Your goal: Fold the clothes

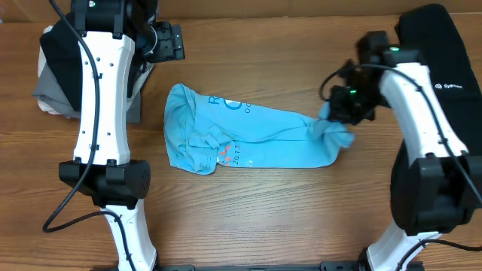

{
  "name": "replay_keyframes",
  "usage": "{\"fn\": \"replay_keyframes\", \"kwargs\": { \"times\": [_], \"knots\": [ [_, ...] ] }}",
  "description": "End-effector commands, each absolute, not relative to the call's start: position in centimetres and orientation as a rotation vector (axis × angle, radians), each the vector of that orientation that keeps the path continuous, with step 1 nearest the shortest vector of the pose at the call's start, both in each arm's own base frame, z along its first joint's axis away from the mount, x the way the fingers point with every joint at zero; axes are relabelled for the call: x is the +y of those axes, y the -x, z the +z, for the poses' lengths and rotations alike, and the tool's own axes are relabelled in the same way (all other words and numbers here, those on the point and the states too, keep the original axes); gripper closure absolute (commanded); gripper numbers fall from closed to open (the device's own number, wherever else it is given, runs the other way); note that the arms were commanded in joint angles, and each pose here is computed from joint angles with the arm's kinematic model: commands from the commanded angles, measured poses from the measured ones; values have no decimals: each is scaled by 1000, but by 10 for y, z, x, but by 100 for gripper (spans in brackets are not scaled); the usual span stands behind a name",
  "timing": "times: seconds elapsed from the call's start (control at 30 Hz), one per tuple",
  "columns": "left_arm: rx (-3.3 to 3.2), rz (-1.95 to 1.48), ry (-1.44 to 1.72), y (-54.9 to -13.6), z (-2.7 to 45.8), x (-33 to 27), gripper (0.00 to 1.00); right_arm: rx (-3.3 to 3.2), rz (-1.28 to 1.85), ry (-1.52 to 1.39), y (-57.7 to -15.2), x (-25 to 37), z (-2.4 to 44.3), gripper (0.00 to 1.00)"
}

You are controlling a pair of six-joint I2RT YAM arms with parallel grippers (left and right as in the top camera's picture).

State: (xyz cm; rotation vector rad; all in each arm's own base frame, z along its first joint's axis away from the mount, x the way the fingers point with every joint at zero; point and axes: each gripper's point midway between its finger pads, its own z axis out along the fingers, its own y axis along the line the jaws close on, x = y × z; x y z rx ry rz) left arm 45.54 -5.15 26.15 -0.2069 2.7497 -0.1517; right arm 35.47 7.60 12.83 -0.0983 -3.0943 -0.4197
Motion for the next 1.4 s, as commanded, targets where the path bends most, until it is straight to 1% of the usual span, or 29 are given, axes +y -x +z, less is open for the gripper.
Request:
{"fn": "replay_keyframes", "kwargs": {
  "times": [0.0,0.13,0.27,0.47,0.5,0.53,0.57,0.63,0.67,0.77,0.9,0.97,1.07,1.2,1.37],
  "knots": [
    [2706,-127,205,-456,275,-47,13,-3107,-452,23,-353,116,131,96],
    [2712,-126,205,-456,273,-47,12,-3121,-469,-102,-348,156,127,96],
    [2712,-127,205,-457,272,-47,12,-3131,-491,-162,-343,188,121,96],
    [2716,-126,205,-457,270,-47,12,-3164,-550,-220,-352,222,110,95],
    [2721,-125,206,-457,269,-47,12,-3163,-577,-236,-353,229,109,94],
    [2728,-123,206,-456,267,-47,12,-3159,-602,-248,-353,233,110,85],
    [2736,-122,207,-455,265,-47,11,-3151,-644,-265,-353,240,111,73],
    [2768,-114,205,-451,258,-46,11,-3136,-681,-288,-351,245,114,22],
    [2791,-106,190,-449,252,-46,11,-3128,-709,-292,-350,248,118,0],
    [2852,-96,195,-443,235,-45,12,-3148,-756,-279,-358,246,130,0],
    [2953,-101,195,-433,205,-46,13,-3208,-784,-234,-377,223,156,0],
    [3016,-200,88,-424,189,-59,13,-3223,-772,-208,-382,205,162,0],
    [3092,-322,-40,-411,167,-73,15,-3222,-736,-164,-386,181,160,0],
    [3175,-326,-97,-397,130,-72,17,-3213,-696,-148,-385,155,157,0],
    [3241,-340,-190,-381,90,-70,18,-3221,-647,-168,-385,143,154,0]
  ]
}}
